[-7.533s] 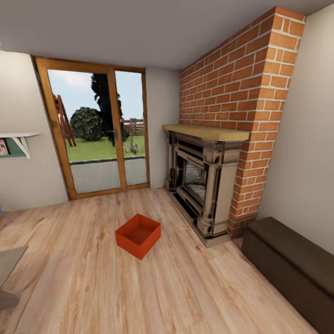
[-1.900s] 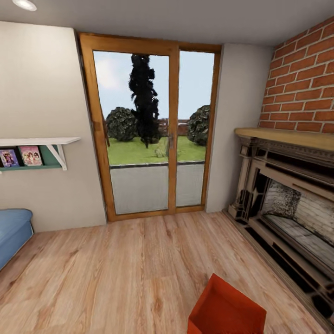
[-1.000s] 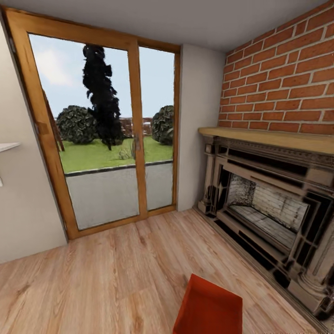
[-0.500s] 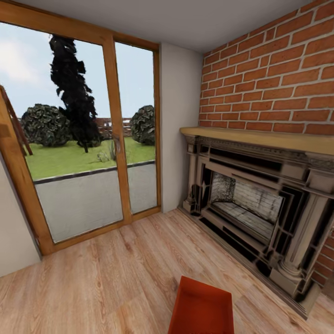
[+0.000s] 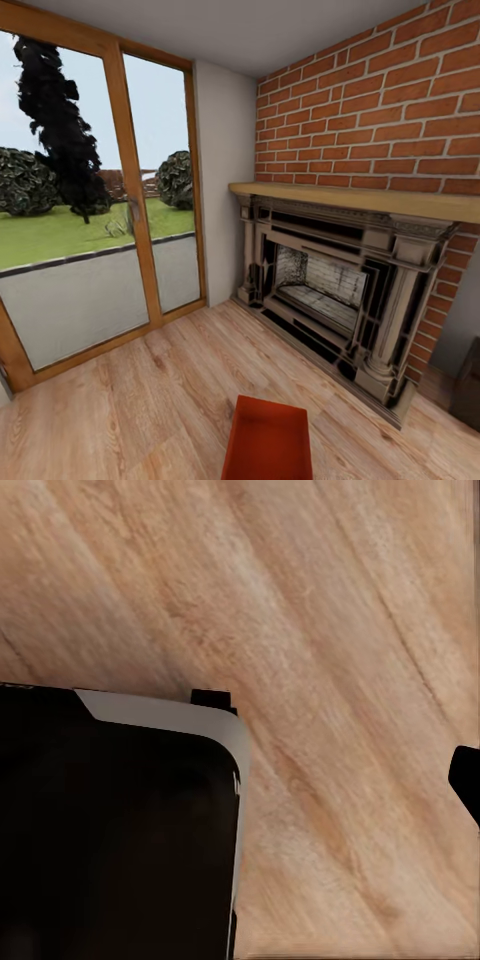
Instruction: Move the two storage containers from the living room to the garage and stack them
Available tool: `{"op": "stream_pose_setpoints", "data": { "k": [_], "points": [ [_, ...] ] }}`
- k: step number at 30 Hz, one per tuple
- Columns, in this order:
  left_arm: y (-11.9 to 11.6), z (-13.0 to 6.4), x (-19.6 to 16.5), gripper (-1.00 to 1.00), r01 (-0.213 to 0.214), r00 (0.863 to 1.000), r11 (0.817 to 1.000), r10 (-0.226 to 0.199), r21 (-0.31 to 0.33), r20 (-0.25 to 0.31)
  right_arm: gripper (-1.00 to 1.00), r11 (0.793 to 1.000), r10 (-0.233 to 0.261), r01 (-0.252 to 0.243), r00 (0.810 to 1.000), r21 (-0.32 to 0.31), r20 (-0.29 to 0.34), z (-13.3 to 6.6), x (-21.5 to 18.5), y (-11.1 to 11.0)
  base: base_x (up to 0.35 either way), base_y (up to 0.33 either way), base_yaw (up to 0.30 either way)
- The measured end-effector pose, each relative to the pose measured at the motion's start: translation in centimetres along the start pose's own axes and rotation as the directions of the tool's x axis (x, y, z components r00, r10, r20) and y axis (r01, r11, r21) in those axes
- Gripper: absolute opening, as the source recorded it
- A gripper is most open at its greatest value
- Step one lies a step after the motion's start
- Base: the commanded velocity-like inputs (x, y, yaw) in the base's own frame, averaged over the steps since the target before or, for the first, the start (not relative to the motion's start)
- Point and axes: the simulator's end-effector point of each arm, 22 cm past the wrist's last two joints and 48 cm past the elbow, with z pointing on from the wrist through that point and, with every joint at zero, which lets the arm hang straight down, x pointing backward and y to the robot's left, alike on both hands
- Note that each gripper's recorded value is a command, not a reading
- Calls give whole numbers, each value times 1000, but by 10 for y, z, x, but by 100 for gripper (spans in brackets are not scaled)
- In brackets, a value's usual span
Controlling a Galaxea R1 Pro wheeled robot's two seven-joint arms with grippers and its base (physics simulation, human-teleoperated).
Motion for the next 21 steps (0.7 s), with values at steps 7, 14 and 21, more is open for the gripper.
{"op": "stream_pose_setpoints", "data": {
  "k": [7,14,21],
  "points": [
    [0,0,0,100,0,1000,1000,0,-1,0,100,1000,-1,1,1000,-1,0,0,0,0,0,0,-289],
    [0,0,0,100,0,1000,1000,0,0,0,100,1000,-2,2,1000,-1,0,0,0,0,0,0,-289],
    [1,0,0,100,0,1000,1000,0,-2,1,100,1000,-3,3,1000,-1,0,0,0,0,0,0,-289]
  ]
}}
